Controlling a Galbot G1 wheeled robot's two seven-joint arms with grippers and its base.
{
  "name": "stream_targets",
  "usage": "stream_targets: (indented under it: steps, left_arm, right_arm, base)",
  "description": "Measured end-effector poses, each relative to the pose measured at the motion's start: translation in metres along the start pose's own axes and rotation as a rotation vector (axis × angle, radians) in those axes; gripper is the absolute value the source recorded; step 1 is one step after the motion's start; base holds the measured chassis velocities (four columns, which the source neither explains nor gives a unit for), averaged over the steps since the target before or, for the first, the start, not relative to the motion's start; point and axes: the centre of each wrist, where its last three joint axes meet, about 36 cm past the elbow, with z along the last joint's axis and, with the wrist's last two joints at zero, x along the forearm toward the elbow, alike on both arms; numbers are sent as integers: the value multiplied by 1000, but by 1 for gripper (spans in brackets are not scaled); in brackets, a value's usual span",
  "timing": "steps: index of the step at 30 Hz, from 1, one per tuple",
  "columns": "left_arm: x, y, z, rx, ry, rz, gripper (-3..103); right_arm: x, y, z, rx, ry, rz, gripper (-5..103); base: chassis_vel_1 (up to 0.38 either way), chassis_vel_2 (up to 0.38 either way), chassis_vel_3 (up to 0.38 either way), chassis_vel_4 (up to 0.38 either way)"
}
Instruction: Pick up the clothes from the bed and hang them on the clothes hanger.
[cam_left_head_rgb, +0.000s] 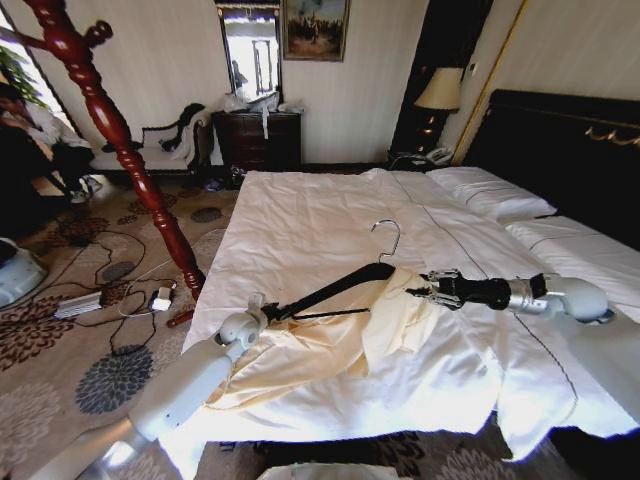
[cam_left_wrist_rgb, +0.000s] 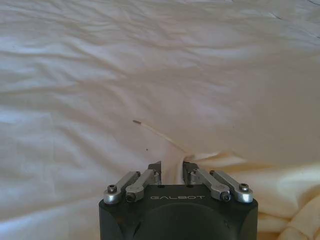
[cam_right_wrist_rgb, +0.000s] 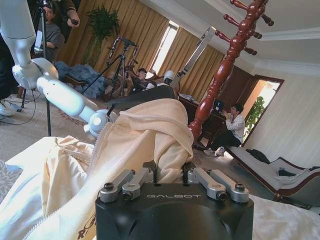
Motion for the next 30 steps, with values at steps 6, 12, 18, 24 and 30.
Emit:
stream_targets:
  steps: [6, 12, 18, 24, 30]
  left_arm:
    - [3, -2, -4, 13, -26, 2, 7]
    - [33, 17, -53, 80, -169, -17, 0]
    - [87, 41, -108, 126, -307, -18, 0]
    - [162, 47, -170, 126, -453, 38, 0]
    - [220, 41, -204, 82, -546, 90, 0]
  right_arm:
    - [1, 0, -1, 5, 0, -1, 24]
    - [5, 5, 10, -19, 9, 28, 24]
    - [2, 8, 14, -23, 61, 74, 24]
    - [-7, 13, 17, -40, 118, 167, 24]
    - [-12, 14, 17, -37, 153, 216, 24]
  base:
    - [0, 0, 0, 0]
    - [0, 0, 0, 0]
    - [0, 0, 0, 0]
    - [0, 0, 0, 0]
    - [0, 0, 0, 0]
